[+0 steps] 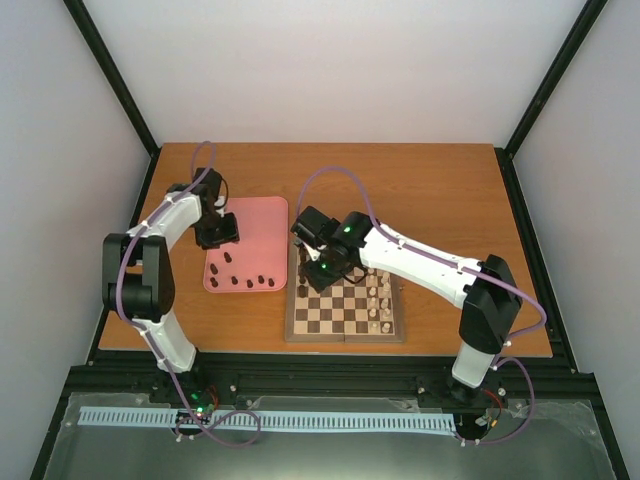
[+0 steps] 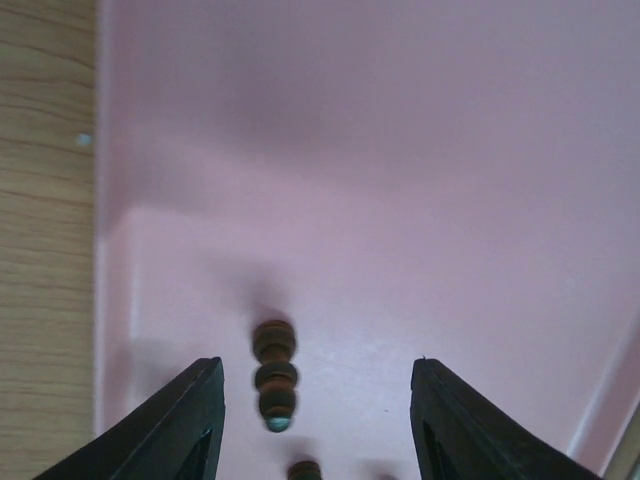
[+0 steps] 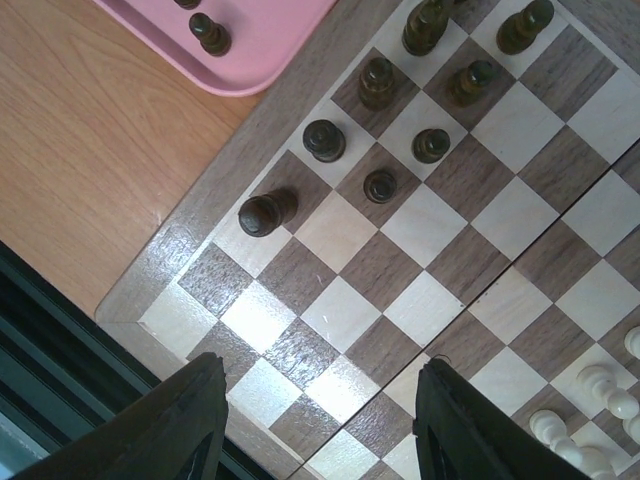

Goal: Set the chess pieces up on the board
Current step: Pick up the chess piece from the storage box.

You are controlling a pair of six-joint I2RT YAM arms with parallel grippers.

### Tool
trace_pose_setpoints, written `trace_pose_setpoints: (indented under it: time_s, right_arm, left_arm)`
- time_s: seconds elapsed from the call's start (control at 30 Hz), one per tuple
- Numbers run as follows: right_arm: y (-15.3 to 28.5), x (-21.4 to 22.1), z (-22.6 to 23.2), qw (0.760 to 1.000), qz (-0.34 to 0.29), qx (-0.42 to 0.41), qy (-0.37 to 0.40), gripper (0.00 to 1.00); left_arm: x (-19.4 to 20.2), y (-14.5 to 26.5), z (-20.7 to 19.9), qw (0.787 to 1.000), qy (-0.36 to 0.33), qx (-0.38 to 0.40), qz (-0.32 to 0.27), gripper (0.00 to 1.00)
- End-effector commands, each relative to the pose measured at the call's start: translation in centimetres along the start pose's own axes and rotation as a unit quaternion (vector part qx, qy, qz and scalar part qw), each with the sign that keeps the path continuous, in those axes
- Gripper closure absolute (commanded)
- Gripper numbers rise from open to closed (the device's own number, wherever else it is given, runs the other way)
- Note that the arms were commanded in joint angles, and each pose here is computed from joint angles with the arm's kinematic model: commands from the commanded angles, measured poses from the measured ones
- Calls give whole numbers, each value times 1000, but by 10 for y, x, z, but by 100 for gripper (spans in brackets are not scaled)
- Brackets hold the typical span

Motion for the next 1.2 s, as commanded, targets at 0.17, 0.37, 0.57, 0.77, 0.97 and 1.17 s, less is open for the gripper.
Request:
trace_pose_setpoints:
  time_s: [0.17, 0.37, 0.57, 0.77, 0.97, 1.17]
  right_arm:
    - [9, 1, -5, 1000, -16, -11, -9, 47]
    - [7, 0, -4, 1000, -13, -19, -5, 47]
    - [3, 2, -3, 1000, -7, -21, -3, 47]
    - [2, 4, -4, 1000, -5, -20, -4, 47]
    - [1, 4, -5, 1000, -3, -19, -5, 47]
    - [0, 4, -4, 1000, -2, -20, -6, 47]
  left_arm:
    - [8, -11, -8, 1000, -1, 4, 20, 47]
    - [16, -10, -3, 1000, 5, -2, 22, 48]
    - [20, -19, -2, 999, 7, -4, 34, 58]
    - [17, -25, -3, 999, 14, -2, 33, 62]
    - [23, -28, 2, 999, 12, -14, 41, 68]
    - [28, -31, 8, 999, 11, -23, 45, 68]
Point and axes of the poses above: each gripper's point midway between its finger pads, its own y axis back along the fingers, its own z axis along the line the jaws close on, x = y × z, the point moved 1 cm from there along y, back along the fingers, and after that the axes turned 4 degrees about y, right-handed, at the moved point
